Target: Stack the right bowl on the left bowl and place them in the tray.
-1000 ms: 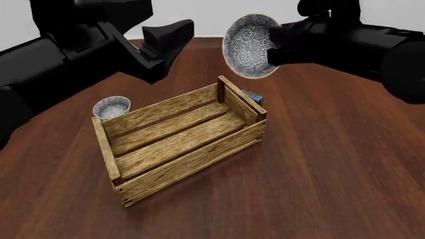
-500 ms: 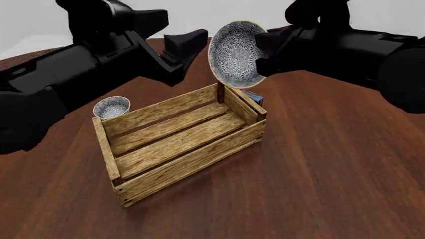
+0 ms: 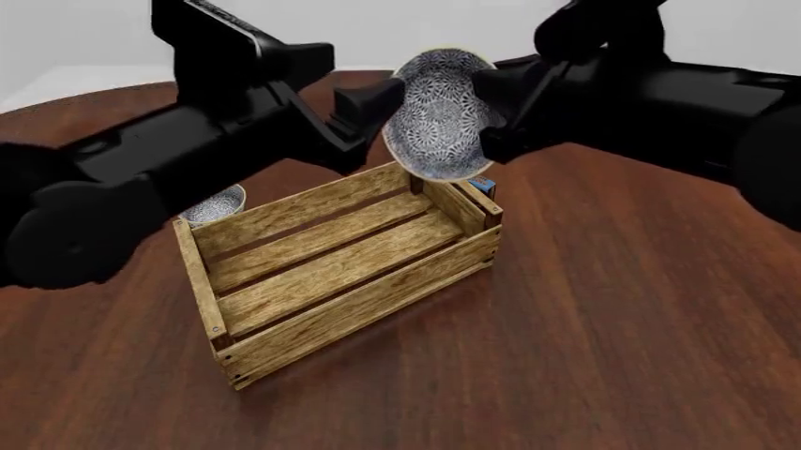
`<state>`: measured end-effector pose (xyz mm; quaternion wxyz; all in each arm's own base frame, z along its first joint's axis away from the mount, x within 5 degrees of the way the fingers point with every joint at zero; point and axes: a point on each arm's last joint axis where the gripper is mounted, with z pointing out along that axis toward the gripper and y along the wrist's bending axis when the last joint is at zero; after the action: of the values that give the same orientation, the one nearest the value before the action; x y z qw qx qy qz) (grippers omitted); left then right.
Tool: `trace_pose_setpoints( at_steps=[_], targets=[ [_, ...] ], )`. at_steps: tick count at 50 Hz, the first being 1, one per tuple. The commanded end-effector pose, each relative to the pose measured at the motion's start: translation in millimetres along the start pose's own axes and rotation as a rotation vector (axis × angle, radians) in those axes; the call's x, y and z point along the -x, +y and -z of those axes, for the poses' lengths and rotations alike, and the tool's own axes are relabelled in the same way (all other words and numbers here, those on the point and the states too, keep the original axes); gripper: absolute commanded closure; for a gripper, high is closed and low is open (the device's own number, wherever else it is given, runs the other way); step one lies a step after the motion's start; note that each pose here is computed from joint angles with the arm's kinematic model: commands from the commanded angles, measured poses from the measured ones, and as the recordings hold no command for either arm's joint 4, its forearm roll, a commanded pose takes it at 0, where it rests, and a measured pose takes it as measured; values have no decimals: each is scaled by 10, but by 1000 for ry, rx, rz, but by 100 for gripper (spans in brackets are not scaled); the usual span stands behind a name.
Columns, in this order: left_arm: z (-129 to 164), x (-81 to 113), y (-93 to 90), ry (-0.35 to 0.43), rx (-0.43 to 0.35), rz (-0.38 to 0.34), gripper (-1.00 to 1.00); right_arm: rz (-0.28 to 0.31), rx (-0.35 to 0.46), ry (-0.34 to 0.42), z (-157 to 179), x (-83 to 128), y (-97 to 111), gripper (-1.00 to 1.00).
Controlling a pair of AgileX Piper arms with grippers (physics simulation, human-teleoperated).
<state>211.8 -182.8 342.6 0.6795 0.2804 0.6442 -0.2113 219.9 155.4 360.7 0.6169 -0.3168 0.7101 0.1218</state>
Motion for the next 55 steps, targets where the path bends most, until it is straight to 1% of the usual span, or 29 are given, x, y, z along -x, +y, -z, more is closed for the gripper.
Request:
trace_pose_setpoints(
  at_steps=[1, 18, 22, 23, 33, 48, 52, 53, 55],
  targets=[
    [-67, -61, -4, 15, -1, 5, -100, 3, 21, -24, 96, 58, 55, 100],
    [-134, -141, -31, 30, -9, 11, -100, 22, 46, -34, 154, 80, 120, 100],
    [-166, -157, -51, 39, -15, 25, -100, 25, 48, -38, 172, 87, 125, 100],
    [-173, -163, -52, 40, -15, 27, 100, 26, 48, -38, 177, 88, 126, 100],
    [-150, -144, -71, 35, -22, 52, 100, 30, 52, -44, 204, 99, 135, 100],
    [-118, -119, -73, 25, -22, 60, 100, 32, 52, -41, 197, 90, 137, 100],
    [-99, -115, -66, 19, -20, 49, 100, 32, 55, -39, 191, 88, 144, 100],
    [-98, -115, -73, 19, -22, 50, 100, 32, 56, -38, 191, 88, 145, -100],
    [-99, -111, -68, 19, -21, 50, 100, 31, 59, -38, 192, 90, 152, -100]
  ],
)
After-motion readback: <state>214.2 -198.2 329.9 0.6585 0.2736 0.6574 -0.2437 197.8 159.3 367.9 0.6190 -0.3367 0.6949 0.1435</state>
